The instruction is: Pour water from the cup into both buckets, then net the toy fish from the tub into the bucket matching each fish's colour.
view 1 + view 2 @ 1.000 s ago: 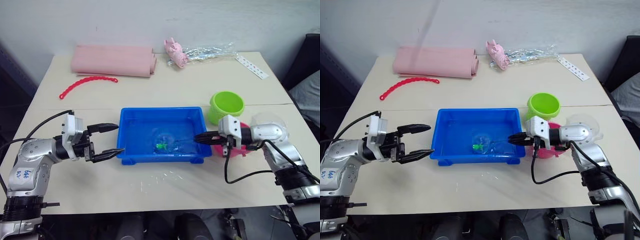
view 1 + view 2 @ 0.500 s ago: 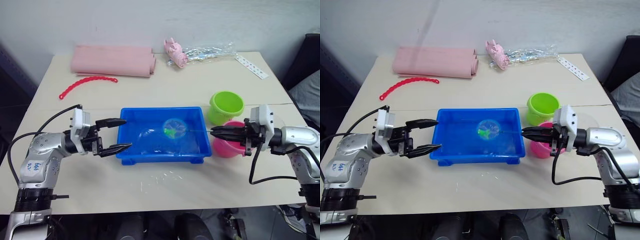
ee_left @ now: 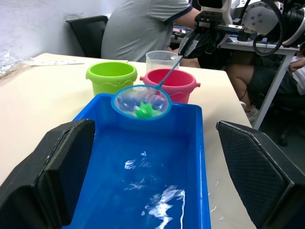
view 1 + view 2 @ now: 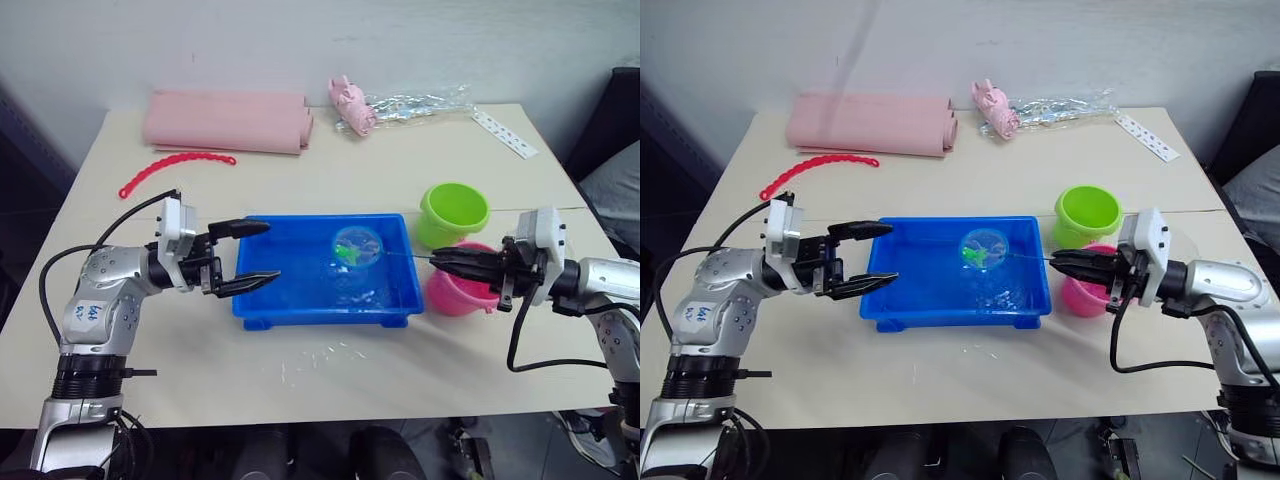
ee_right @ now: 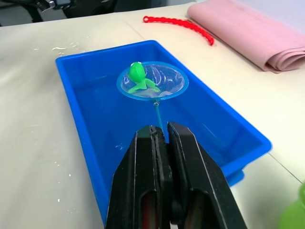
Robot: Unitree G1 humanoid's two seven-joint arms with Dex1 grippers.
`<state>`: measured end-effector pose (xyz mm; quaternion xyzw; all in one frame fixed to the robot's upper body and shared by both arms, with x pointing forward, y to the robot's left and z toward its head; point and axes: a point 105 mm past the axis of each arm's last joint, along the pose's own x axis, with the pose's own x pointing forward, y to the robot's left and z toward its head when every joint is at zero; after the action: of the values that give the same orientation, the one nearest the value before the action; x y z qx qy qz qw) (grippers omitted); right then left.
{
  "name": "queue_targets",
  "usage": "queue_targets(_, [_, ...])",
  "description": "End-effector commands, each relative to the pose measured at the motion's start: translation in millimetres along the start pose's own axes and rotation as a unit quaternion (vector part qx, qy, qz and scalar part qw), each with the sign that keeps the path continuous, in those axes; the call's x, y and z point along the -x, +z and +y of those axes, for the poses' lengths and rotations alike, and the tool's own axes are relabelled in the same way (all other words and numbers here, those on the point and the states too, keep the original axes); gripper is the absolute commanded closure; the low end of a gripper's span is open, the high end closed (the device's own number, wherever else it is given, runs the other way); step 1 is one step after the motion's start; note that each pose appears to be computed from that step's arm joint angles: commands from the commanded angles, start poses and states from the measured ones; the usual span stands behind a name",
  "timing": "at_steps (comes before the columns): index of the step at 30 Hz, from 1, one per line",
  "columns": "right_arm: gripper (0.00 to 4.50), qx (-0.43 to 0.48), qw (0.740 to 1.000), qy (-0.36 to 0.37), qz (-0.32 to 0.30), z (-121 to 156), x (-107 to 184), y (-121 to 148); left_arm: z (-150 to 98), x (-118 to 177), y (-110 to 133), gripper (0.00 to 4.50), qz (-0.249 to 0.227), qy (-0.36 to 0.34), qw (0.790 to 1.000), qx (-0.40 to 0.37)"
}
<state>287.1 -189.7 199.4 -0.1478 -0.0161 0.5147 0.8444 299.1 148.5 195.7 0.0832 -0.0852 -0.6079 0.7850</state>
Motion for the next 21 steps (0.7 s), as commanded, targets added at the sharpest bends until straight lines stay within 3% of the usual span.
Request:
queue_targets(1, [4.50, 0.026, 0.999, -0.015, -0.018, -3, 9, 18, 2, -3, 6, 0.03, -0.005, -0.004, 1.000, -0.011])
queue_targets(12, [4.50, 0.043, 0.992, -0.119, -0.014, -35, 50, 29, 1, -11, -1, 0.03, -0.021, -0.007, 1.000, 0.015])
queue_targets(21, [4.50, 0.081, 0.969, -0.227, 0.058, -81, 105, 13, 2, -16, 1, 0.03, -0.044, 0.004, 0.998, 0.038])
